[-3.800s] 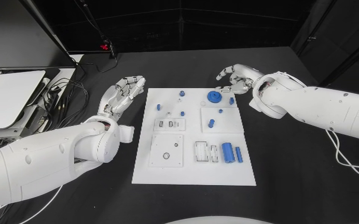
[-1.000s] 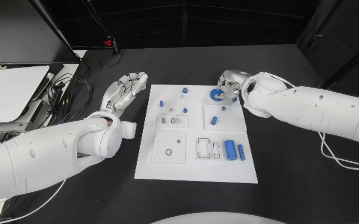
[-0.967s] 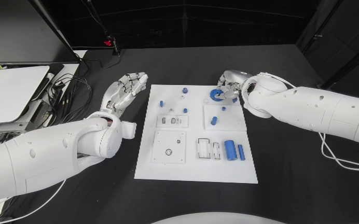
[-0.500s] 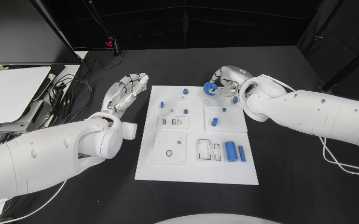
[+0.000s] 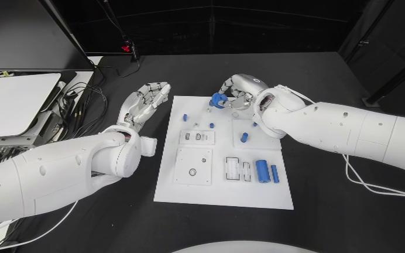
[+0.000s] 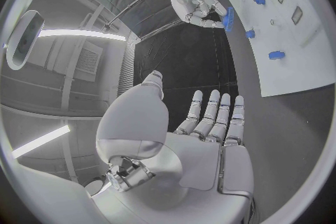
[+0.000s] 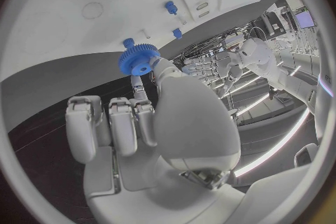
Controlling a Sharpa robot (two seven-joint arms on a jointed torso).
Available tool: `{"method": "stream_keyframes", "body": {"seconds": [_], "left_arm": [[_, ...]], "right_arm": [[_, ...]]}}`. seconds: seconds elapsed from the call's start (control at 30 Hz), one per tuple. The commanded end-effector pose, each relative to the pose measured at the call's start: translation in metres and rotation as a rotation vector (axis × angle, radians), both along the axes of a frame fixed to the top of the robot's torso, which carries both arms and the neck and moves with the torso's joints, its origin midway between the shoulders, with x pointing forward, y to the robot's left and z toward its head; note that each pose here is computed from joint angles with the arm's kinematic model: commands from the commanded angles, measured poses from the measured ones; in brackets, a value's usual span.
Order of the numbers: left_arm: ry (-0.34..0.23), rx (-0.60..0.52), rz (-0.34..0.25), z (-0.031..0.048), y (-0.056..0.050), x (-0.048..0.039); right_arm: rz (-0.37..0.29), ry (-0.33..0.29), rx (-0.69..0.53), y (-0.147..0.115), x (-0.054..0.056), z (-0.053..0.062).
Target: Assemble the parts on the task board
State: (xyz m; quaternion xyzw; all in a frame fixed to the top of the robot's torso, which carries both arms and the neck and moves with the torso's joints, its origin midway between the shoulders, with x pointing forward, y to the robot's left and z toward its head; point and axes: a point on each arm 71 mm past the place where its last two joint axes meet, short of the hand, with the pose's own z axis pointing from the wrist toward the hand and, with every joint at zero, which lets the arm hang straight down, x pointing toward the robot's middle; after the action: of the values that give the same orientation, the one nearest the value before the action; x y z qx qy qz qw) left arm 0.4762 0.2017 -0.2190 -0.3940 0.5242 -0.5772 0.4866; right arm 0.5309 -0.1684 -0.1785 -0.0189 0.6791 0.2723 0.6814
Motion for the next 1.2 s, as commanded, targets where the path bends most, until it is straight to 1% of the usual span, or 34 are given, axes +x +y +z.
{"method": "stream_keyframes", "body": {"seconds": [0.03, 0.43, 0.53, 0.9, 1.2], "left_arm": [[-0.327, -0.075, -0.03, 0.0234, -0.001, -0.0072], [-0.326, -0.075, -0.03, 0.0232, -0.001, -0.0068], [-0.325, -0.075, -0.031, 0.0231, -0.002, -0.0066], [-0.322, -0.074, -0.031, 0.0228, -0.002, -0.0063], [-0.321, -0.074, -0.033, 0.0225, -0.003, -0.0059]], "right_arm": [[0.037, 0.013, -0.012, 0.011, 0.002, 0.0], [0.072, 0.069, -0.062, 0.037, 0.01, -0.008], [0.08, 0.073, -0.08, 0.041, 0.011, -0.009], [0.071, 0.09, -0.119, 0.044, 0.018, -0.013], [0.064, 0.108, -0.163, 0.048, 0.019, -0.017]]}}
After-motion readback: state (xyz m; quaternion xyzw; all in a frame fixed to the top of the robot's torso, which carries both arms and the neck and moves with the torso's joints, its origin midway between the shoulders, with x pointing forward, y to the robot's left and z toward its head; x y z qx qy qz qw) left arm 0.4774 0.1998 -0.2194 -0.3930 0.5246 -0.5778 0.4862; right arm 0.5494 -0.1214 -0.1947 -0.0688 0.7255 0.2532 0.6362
